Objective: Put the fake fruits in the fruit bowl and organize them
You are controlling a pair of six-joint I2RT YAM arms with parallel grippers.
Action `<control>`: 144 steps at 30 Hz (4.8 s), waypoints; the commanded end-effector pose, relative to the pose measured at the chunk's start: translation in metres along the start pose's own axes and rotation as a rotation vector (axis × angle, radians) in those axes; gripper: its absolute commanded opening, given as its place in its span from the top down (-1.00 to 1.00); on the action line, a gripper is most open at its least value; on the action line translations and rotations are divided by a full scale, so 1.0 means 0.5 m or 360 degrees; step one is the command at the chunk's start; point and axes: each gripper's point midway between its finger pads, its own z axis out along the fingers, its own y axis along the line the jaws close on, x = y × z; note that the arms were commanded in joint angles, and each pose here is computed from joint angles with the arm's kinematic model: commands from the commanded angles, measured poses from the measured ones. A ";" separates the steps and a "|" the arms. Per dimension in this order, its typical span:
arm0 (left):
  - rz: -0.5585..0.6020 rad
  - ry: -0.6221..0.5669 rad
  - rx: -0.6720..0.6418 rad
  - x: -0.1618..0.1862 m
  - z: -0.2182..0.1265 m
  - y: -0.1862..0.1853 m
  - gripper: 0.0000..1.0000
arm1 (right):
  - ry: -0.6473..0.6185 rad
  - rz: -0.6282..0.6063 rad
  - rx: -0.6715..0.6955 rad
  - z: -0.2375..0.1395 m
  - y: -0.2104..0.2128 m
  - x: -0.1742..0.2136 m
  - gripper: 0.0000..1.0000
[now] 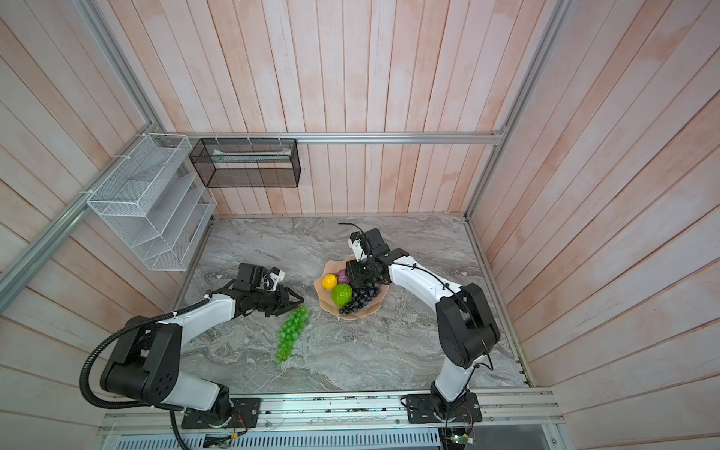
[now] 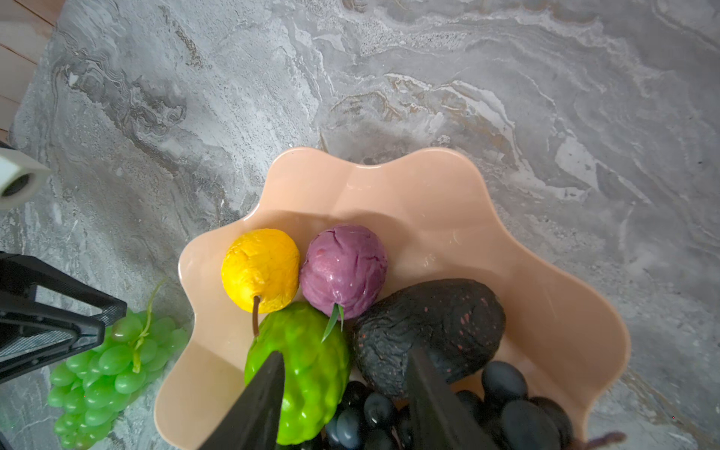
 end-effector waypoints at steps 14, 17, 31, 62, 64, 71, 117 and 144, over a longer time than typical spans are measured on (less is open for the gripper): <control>0.0119 0.0094 -0.0009 0.025 0.026 -0.021 0.29 | -0.0004 -0.0029 -0.0055 0.003 0.022 -0.004 -0.01; 0.0120 0.0105 -0.0027 0.022 0.030 -0.017 0.41 | -0.0004 -0.0034 -0.0053 0.000 0.023 -0.002 -0.01; 0.0132 0.0162 0.0001 0.046 0.021 -0.046 1.00 | -0.0094 -0.0034 -0.0066 -0.023 0.026 -0.001 -0.01; 0.0637 -0.0017 -0.0495 -0.018 -0.081 -0.058 0.20 | -0.0264 -0.0052 -0.0090 -0.073 0.042 -0.025 0.00; 0.0695 -0.0009 -0.0517 -0.024 -0.070 -0.059 0.16 | -0.0268 -0.0051 -0.0080 -0.073 0.039 -0.023 -0.01; 0.0857 0.0128 -0.0663 -0.003 -0.005 -0.046 0.09 | -0.0256 -0.0057 -0.0074 -0.071 0.036 -0.013 0.00; 0.0802 0.0079 -0.0644 0.022 -0.031 -0.055 0.47 | -0.0289 -0.0052 -0.0081 -0.075 0.036 -0.012 0.00; 0.0831 0.0280 -0.0736 0.041 0.064 0.025 0.46 | -0.0271 -0.0046 -0.0066 -0.070 0.030 0.010 0.00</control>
